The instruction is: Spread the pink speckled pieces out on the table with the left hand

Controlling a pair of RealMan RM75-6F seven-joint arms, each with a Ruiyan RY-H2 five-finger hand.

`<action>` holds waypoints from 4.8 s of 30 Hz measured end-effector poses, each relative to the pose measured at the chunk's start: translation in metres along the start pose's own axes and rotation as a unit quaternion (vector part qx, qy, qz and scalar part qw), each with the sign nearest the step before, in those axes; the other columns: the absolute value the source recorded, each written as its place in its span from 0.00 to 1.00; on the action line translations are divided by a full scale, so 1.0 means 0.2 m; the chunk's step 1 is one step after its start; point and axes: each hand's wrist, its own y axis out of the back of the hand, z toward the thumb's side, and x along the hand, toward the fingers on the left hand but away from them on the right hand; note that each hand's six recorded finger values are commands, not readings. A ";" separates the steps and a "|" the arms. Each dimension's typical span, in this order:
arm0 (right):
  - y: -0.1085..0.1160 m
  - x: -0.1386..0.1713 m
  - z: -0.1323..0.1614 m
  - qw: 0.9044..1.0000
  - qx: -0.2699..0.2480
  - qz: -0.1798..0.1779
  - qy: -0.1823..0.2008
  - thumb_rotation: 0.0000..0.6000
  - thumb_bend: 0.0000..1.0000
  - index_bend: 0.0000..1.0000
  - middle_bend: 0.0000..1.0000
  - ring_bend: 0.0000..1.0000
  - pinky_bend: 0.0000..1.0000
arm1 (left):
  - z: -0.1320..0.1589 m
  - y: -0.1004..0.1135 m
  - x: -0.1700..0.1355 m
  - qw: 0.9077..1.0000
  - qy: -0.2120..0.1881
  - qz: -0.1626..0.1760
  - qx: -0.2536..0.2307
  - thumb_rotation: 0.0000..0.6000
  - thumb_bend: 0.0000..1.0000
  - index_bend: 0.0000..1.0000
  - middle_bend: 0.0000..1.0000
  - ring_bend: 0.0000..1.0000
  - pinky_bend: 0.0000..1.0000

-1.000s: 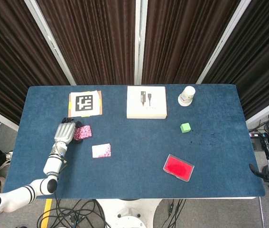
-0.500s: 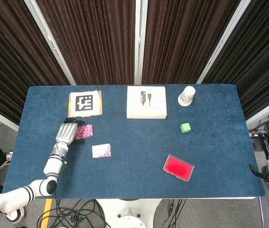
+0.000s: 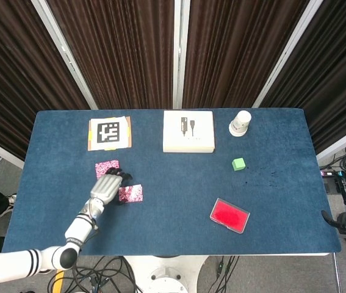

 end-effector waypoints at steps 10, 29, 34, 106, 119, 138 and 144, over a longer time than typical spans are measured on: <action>-0.01 0.00 0.00 1.000 0.000 0.003 0.000 1.00 0.15 0.00 0.00 0.00 0.00 | 0.07 -0.05 -0.02 0.999 0.025 0.031 0.033 1.00 0.22 0.25 0.26 0.09 0.10; -0.02 -0.01 -0.02 1.000 -0.002 0.007 -0.004 1.00 0.15 0.00 0.00 0.00 0.00 | 0.04 -0.13 0.01 0.998 0.046 0.018 0.045 1.00 0.22 0.26 0.29 0.09 0.10; -0.03 0.00 -0.02 1.000 -0.001 0.009 -0.003 1.00 0.15 0.00 0.00 0.00 0.00 | 0.05 -0.13 0.02 0.998 0.043 0.018 0.043 1.00 0.22 0.26 0.30 0.09 0.10; -0.05 -0.01 -0.05 1.000 0.002 0.018 -0.015 1.00 0.15 0.00 0.00 0.00 0.00 | 0.04 -0.10 0.04 0.998 0.044 0.032 -0.009 1.00 0.25 0.35 0.43 0.15 0.10; -0.06 -0.02 -0.05 1.000 0.002 0.020 -0.017 1.00 0.15 0.00 0.00 0.00 0.00 | 0.04 -0.08 0.04 0.998 0.038 0.040 -0.035 1.00 0.25 0.35 0.43 0.16 0.10; -0.03 -0.01 -0.06 1.000 -0.003 0.012 -0.021 1.00 0.15 0.00 0.00 0.00 0.00 | 0.12 0.03 0.25 0.997 0.026 0.071 -0.005 1.00 0.26 0.36 0.43 0.16 0.10; -0.02 -0.01 -0.08 1.000 -0.006 0.010 -0.025 1.00 0.15 0.00 0.00 0.00 0.00 | 0.16 0.03 0.36 0.997 0.024 0.074 0.006 1.00 0.26 0.36 0.44 0.16 0.10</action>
